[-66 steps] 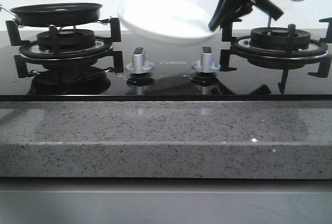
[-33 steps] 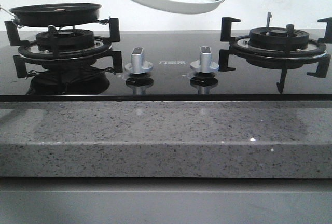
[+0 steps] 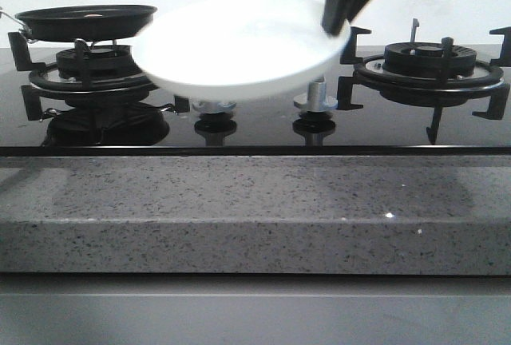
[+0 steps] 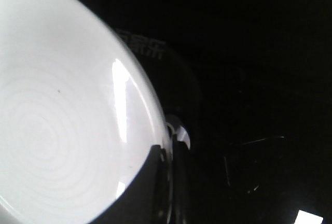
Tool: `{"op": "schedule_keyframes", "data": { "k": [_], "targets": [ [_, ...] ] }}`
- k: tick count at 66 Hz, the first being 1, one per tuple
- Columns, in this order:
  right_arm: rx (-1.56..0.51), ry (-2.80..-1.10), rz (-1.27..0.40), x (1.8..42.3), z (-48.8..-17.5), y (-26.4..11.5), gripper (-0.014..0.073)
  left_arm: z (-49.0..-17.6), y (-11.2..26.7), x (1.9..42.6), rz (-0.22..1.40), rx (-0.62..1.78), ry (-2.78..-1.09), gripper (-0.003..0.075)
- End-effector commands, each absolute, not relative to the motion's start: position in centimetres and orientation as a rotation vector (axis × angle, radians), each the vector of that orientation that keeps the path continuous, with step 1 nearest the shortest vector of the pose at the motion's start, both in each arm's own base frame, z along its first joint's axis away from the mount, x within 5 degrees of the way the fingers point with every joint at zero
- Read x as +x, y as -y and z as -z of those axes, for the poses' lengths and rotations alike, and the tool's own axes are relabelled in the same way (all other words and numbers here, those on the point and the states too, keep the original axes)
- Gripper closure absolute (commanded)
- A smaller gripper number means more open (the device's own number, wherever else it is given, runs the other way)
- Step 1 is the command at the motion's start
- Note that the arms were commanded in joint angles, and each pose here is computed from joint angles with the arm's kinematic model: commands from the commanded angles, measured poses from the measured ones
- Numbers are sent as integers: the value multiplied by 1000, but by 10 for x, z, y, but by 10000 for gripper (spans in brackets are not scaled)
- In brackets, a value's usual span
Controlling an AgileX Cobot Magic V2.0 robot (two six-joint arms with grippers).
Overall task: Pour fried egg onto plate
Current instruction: 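Lift the white plate with the right gripper and bring it toward the pan, then grasp the green pan handle with the left gripper and lift the pan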
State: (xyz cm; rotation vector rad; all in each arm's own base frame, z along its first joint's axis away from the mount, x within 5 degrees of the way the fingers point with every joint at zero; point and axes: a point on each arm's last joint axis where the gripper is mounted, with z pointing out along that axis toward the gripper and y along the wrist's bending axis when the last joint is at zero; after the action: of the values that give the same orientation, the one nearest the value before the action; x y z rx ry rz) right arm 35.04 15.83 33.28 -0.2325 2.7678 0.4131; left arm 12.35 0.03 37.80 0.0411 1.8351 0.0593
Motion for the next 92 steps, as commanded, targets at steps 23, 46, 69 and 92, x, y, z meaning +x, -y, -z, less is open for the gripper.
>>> {"op": "schedule_keyframes", "data": {
  "k": [23,46,69,92],
  "targets": [
    [-221,-2671,-428,335,-350,-151,663,-395,1,124,-53,52,-1728,251],
    [-228,-2698,-419,333,-350,-150,663,-395,1,124,-53,52,-1728,251],
    [-228,-2698,-419,333,-350,-150,663,-395,1,124,-53,52,-1728,251],
    [-228,-2698,-419,333,-350,-150,663,-395,1,124,-53,53,-1722,251]
  ]
}}
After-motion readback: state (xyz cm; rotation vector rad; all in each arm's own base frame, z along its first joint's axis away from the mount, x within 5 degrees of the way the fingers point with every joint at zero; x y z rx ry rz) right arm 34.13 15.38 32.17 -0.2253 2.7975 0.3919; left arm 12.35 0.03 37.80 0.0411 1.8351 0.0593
